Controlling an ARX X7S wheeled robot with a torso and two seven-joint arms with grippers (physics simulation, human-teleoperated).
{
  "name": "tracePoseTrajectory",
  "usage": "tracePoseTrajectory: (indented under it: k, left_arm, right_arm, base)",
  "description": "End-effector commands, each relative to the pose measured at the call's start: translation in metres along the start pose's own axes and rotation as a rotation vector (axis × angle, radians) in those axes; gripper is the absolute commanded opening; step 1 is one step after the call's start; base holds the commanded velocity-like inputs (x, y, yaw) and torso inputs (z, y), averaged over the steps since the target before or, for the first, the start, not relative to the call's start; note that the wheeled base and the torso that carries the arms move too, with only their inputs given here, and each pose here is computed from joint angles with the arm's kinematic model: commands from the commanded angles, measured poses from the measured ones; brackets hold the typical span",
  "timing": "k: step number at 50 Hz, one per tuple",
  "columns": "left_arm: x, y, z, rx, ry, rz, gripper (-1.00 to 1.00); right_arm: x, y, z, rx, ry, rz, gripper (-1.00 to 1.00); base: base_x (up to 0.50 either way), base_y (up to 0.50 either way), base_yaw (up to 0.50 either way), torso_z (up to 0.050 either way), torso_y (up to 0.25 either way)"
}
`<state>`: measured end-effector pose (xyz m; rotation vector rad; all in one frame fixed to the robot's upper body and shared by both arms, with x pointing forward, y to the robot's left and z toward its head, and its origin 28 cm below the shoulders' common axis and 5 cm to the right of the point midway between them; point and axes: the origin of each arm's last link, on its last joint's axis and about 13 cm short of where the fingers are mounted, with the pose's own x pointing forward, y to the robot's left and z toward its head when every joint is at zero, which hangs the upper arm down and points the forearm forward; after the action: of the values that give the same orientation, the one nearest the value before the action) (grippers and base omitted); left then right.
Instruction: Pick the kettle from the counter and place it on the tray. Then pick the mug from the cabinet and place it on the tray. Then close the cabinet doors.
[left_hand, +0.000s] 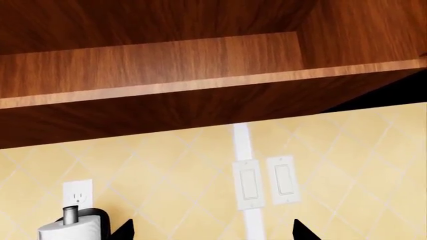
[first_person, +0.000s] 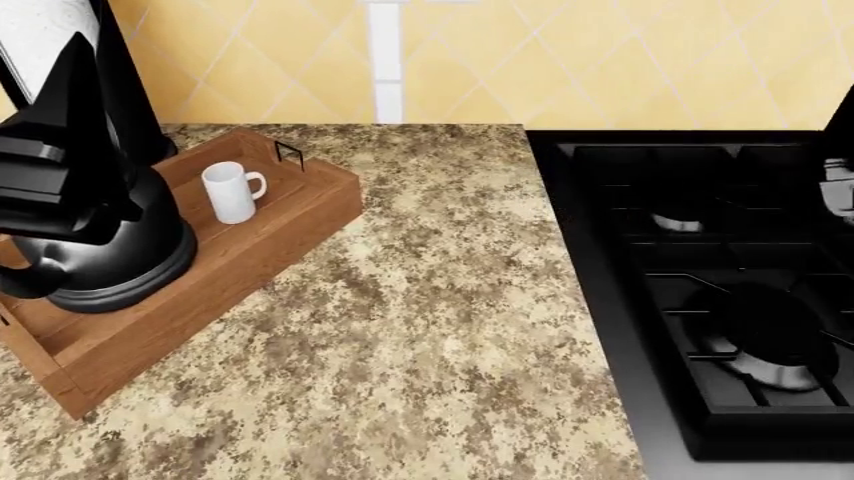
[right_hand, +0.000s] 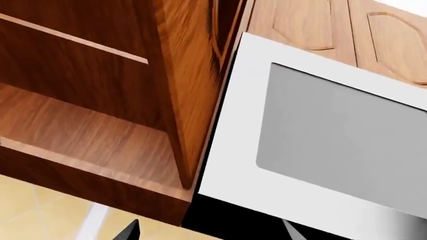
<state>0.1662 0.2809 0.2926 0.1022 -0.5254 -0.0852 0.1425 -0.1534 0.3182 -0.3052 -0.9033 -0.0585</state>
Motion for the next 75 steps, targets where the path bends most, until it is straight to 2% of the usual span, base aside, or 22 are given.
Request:
tracePoseTrajectory:
  k: [1,26,42,64,75]
  left_arm:
    - [-0.001,-0.001,-0.001,0.0,0.002,-0.003,1.0]
    - [0.0,-0.002,-0.003,0.005,0.017,-0.019,1.0]
    - [-0.001,-0.002,-0.003,0.007,0.02,-0.025,1.0]
    - [0.0,-0.003,-0.005,0.012,0.026,-0.032,1.0]
    - [0.0,-0.002,-0.004,0.016,0.028,-0.032,1.0]
  right_arm:
    - [0.002,-0.015,0.005,-0.004,-0.016,-0.059,1.0]
    - [0.034,-0.044,0.014,-0.075,-0.03,-0.11,1.0]
    - [0.057,-0.052,0.031,-0.114,-0.065,-0.102,1.0]
    - [0.102,-0.064,0.038,-0.155,-0.084,-0.087,1.0]
    - [0.129,-0.06,0.043,-0.136,-0.1,-0.04,1.0]
  base:
    - [0.0,0.0,0.0,0.0,0.0]
    - [0.0,0.0,0.0,0.0,0.0]
    - [0.0,0.0,0.0,0.0,0.0]
    - [0.0,0.0,0.0,0.0,0.0]
    - [0.0,0.0,0.0,0.0,0.0]
